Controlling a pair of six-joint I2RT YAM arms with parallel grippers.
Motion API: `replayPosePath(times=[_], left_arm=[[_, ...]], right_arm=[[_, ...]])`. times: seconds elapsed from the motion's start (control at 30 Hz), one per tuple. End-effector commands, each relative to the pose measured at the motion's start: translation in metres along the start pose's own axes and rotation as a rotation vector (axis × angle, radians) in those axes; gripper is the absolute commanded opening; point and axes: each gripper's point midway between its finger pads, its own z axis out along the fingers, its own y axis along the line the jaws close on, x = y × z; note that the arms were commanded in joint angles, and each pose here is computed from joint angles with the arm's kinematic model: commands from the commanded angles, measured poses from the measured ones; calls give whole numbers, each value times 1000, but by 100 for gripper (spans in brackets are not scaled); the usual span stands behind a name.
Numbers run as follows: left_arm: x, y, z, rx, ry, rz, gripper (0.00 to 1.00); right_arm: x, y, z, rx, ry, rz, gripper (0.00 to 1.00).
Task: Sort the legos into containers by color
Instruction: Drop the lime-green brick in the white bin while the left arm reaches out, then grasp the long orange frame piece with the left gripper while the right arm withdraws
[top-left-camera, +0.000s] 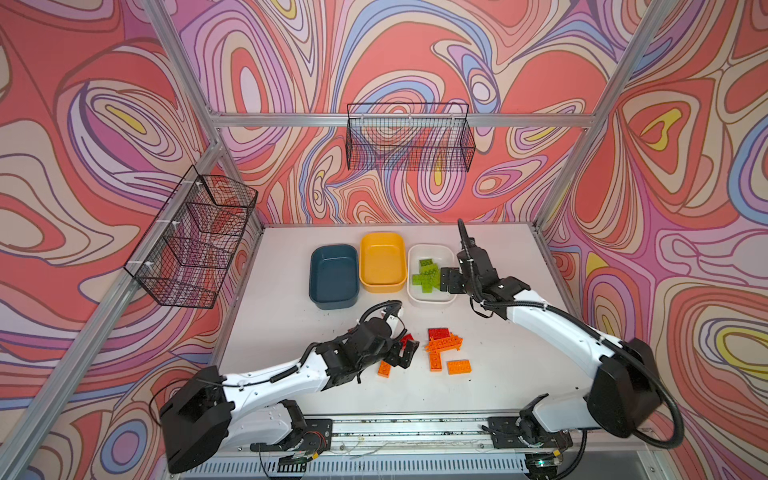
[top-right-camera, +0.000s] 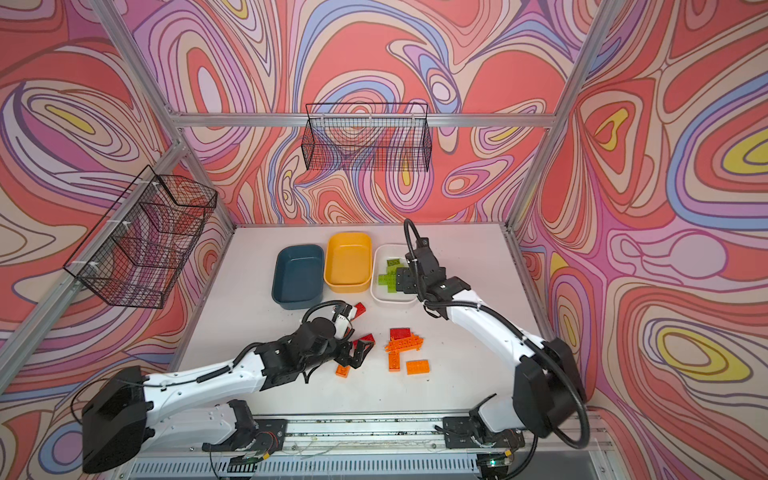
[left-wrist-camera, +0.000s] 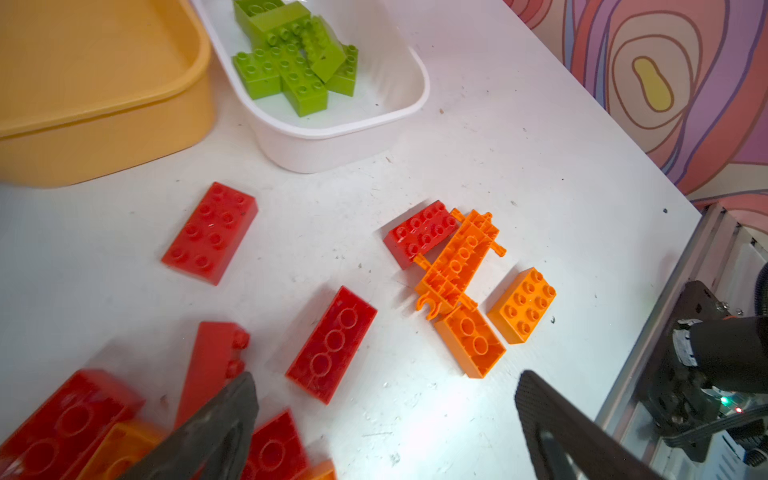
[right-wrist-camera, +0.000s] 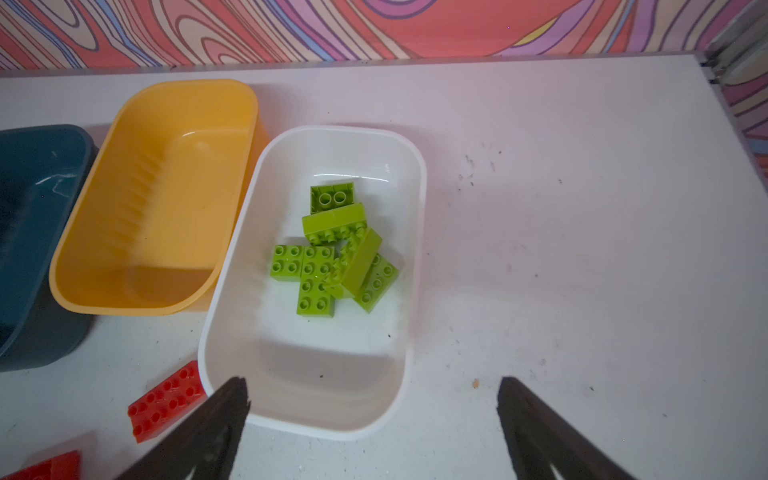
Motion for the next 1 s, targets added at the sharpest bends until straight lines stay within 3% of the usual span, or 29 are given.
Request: replayPosePath(times=[0.0,0.17,0.43,0.7,0.97], left_arm=[[-7,-33,18,85,18,70,99],[8,-54,52,108,119,188,95],[25,-57,97,58,261,331,82],[35,-47,119,-1,317,398,66],[46,-37,130,-41,357,403,63]], right_arm=[[37,-35,-8,90,66,36,98],[59,-51,-28,33,85,136,98],[51,-50,-53,-51,48,204,98],[51,-55,-65,-41,34,204,98],[54,-57,-66,-36,34,206,98]])
